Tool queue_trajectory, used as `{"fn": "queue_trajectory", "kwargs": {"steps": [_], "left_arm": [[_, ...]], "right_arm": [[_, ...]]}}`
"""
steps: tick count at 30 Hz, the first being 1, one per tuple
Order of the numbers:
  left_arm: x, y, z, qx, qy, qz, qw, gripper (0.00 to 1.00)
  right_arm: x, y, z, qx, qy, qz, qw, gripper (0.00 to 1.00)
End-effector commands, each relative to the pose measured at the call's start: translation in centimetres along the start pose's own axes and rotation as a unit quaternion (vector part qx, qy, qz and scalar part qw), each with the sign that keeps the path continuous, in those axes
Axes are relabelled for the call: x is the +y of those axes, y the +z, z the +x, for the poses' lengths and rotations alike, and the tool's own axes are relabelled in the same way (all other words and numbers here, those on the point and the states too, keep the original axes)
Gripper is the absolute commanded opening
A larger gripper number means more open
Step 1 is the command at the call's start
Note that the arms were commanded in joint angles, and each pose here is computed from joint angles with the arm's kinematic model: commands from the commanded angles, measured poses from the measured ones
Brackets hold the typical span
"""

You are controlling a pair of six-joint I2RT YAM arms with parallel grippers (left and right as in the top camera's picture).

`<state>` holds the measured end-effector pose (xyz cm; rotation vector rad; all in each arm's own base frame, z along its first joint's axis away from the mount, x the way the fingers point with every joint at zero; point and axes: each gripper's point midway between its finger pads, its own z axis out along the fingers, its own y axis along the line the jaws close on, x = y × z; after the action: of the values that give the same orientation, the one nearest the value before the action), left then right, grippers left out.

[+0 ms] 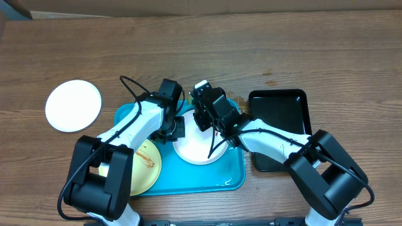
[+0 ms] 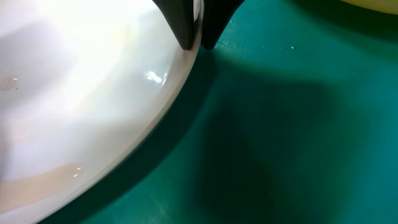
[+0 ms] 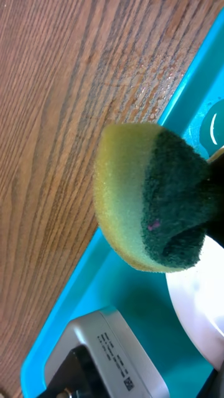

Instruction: Clean dirty plates on tray and stack at the side

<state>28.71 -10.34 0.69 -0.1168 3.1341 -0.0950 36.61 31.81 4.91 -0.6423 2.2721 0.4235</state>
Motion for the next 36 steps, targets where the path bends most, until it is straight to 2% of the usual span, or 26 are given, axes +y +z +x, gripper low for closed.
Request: {"fn": "queue_trajectory", "kwargs": {"steps": [1,5,11,22,36], "left_arm": [[1.3,0.5,0.0,-0.003,-0.010,-0.033,0.999,0.04],[1.3,0.5,0.0,-0.003,-0.010,-0.033,0.999,0.04],[1.3,0.5,0.0,-0.003,-0.010,-0.033,0.999,0.04],[1.3,0.5,-0.1,-0.006,-0.016,-0.034,0.999,0.04],[1.3,0.5,-0.1,-0.006,-0.016,-0.034,0.999,0.04]], "right_arm": [[-1.2,1.2,0.7,0.005,0.006,0.031,0.999,0.04],[-2.0,2.3,2.3,0.023,-0.008,0.047,0.999,0.04],[-3.9,1.2,1.7,0.019,-0.012,0.106,0.994,0.04],[-4.3,-0.4,3.8,0.076,-0.020,0.114,0.990,0.04],[-5.8,-1.0,5.0,0.100,-0.029,0.157,0.982,0.04]]}}
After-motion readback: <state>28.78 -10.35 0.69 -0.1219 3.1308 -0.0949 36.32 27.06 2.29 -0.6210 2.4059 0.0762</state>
